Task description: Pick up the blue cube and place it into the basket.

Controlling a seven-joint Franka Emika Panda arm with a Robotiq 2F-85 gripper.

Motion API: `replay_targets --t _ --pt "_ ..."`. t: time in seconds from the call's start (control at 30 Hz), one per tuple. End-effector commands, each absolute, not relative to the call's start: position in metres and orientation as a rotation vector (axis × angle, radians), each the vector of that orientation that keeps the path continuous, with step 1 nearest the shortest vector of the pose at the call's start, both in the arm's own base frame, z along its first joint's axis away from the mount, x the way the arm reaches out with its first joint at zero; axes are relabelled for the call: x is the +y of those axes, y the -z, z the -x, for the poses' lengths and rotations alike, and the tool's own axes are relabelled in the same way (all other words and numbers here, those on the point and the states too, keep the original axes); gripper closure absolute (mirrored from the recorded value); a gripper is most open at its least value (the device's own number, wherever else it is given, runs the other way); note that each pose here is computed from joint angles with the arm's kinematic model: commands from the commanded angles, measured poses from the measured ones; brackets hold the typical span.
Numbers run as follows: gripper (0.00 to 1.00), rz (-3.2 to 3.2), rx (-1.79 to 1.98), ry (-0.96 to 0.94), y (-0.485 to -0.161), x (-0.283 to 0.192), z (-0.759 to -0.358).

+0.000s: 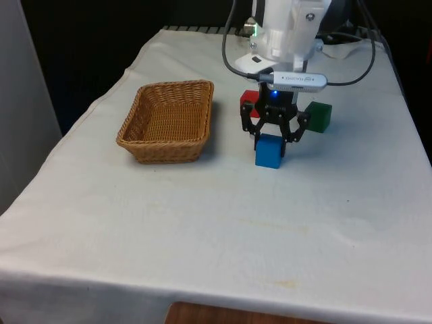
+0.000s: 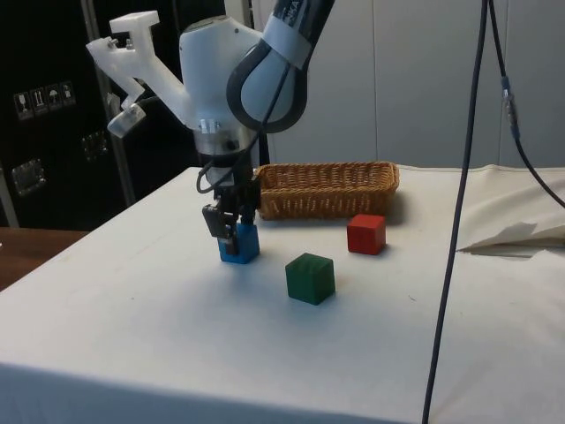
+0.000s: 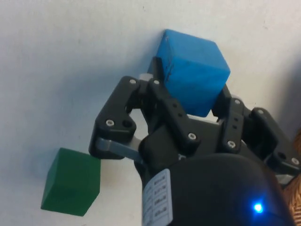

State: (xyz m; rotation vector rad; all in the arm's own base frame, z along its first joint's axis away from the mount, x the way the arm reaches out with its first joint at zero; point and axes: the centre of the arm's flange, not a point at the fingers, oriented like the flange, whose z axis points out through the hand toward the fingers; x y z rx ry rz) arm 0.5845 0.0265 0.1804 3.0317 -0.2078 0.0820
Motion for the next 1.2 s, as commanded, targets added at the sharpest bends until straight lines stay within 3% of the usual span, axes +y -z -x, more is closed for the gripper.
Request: replay_targets --t 0.0,0.67,1.17 --pt "0.98 -3.024 -0.209 -0.097 -0.179 0.026 -0.585" --pt "0.98 -3.031 -0.215 -0.108 -0.194 0.026 -0.587" --pt "0.98 -3.025 -0.218 -0.120 -0.229 0.024 -0.589"
